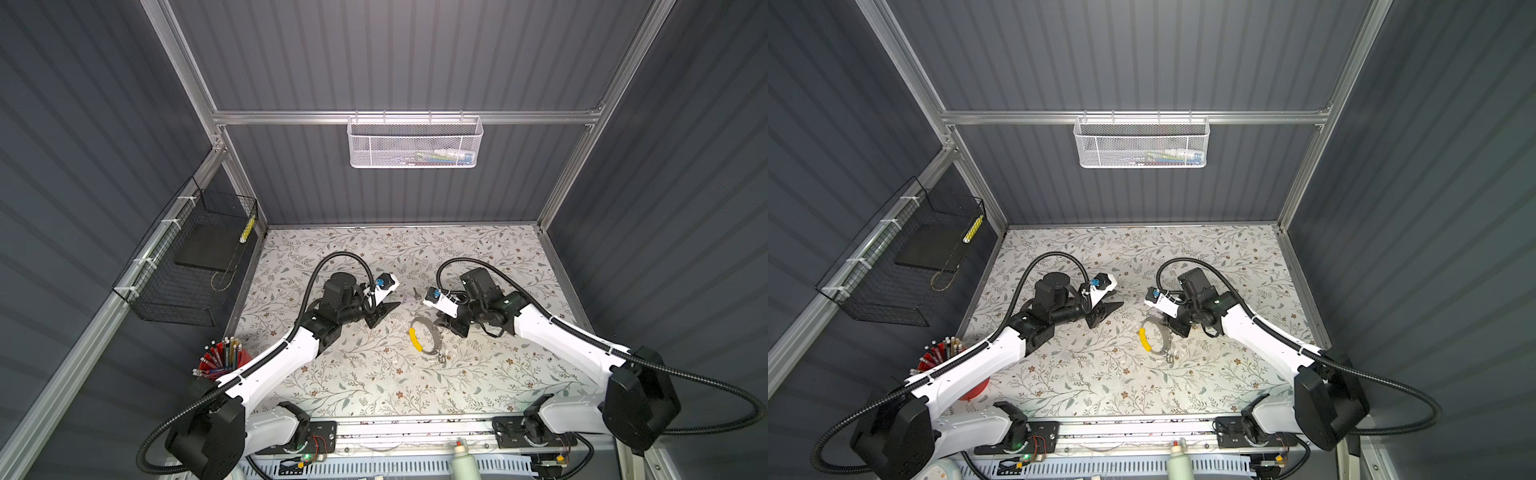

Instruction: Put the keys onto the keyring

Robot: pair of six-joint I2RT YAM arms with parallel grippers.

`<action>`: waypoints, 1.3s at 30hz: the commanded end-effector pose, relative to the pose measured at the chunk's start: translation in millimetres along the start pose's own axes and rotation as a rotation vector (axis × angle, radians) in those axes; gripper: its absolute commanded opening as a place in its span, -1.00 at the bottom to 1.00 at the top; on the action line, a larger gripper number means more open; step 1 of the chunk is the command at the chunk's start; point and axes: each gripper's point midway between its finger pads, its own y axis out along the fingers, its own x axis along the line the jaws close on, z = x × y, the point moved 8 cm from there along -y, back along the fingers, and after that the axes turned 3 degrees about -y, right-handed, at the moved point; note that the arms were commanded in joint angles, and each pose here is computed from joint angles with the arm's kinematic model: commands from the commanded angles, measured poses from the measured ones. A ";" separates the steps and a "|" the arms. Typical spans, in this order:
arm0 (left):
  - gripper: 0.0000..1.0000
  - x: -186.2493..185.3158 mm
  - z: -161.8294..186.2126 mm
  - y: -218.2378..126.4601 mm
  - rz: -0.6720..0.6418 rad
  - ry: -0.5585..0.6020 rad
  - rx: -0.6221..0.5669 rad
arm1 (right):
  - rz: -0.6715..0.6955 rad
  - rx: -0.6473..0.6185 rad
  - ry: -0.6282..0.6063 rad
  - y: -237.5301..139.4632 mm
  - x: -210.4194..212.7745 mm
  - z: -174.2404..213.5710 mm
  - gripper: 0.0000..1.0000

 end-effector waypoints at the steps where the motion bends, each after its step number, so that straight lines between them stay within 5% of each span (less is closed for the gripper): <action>1: -0.17 2.0 -0.4 2.0 0.004 0.019 0.015 | -0.056 0.147 -0.118 -0.2 1.1 25.6 -0.43; 18: -0.16 2.9 4.7 14.4 0.055 0.047 0.044 | -0.138 0.202 -0.369 38.4 -1.9 48.7 -0.42; 39: -0.15 2.5 8.0 14.4 0.057 0.062 0.065 | -0.214 0.182 -0.500 67.1 5.6 41.0 -0.46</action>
